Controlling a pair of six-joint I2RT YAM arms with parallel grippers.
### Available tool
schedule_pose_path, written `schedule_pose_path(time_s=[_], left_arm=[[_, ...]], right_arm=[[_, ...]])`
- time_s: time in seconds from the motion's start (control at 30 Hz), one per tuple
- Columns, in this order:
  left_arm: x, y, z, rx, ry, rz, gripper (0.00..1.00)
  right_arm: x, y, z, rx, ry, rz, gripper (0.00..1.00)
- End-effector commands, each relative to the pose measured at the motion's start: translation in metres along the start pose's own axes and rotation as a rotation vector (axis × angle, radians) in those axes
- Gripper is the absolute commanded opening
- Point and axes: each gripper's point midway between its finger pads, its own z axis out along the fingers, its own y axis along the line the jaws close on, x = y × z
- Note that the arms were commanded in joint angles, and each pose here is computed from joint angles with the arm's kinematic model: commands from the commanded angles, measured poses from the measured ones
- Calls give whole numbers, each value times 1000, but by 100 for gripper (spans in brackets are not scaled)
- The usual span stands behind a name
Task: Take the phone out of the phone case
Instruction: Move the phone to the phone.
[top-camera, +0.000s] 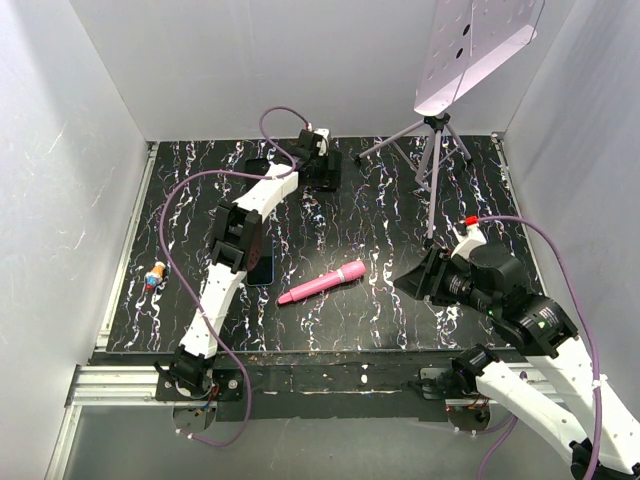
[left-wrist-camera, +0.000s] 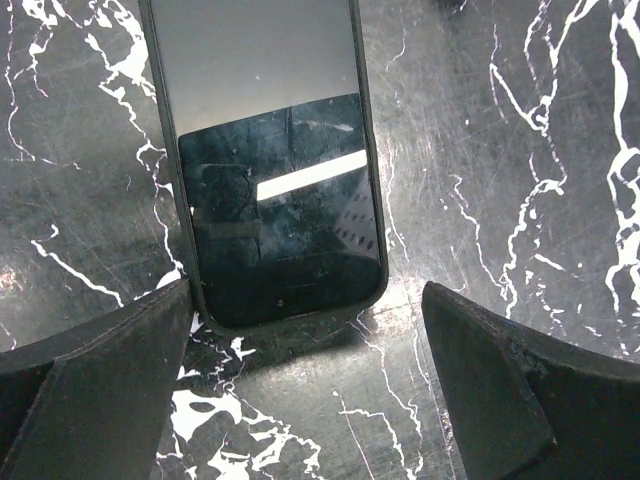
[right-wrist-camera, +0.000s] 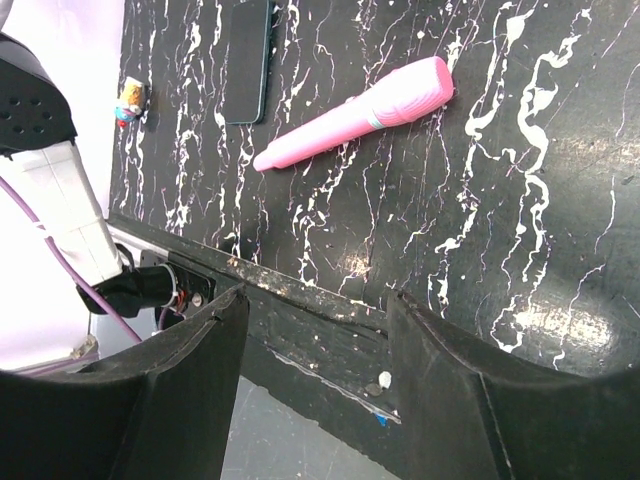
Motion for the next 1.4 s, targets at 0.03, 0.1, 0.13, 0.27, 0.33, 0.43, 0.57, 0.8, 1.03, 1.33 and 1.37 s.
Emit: schedule_pose_path(time_s=[0.03,0.1,0.13,0.27,0.33,0.43,0.57,0.8,1.03,1.33,1.37], left_arm=[[40,30,2,-173,134,96,98],[41,32,4,-194,133,87,97],[42,34,5,-207,132,82,95],[43,37,9,-247,126,73,92],[39,34,10,-238,111,72,91],[38,26,15,-204,110,87,91],[37,14,15,-183,103,128,95],[39,15,15,-197,115,127,82],[38,16,14,-200,112,143,51],[91,22,-58,-195,217,191,36],[91,19,-72,-188,198,191,36]], right_arm=[[0,-6,1,16,-29,31,63],[1,-8,1,19,-28,39,63],[1,-8,2,19,-28,40,63],[1,-9,1,29,-29,48,63],[2,-10,1,32,-30,50,63],[1,-10,0,31,-35,53,63],[0,-10,0,28,-41,58,63],[-3,-14,-7,37,-79,71,62],[-4,-14,-12,32,-97,80,61],[-4,-13,-8,28,-96,65,61],[-4,-13,-6,24,-92,65,62]])
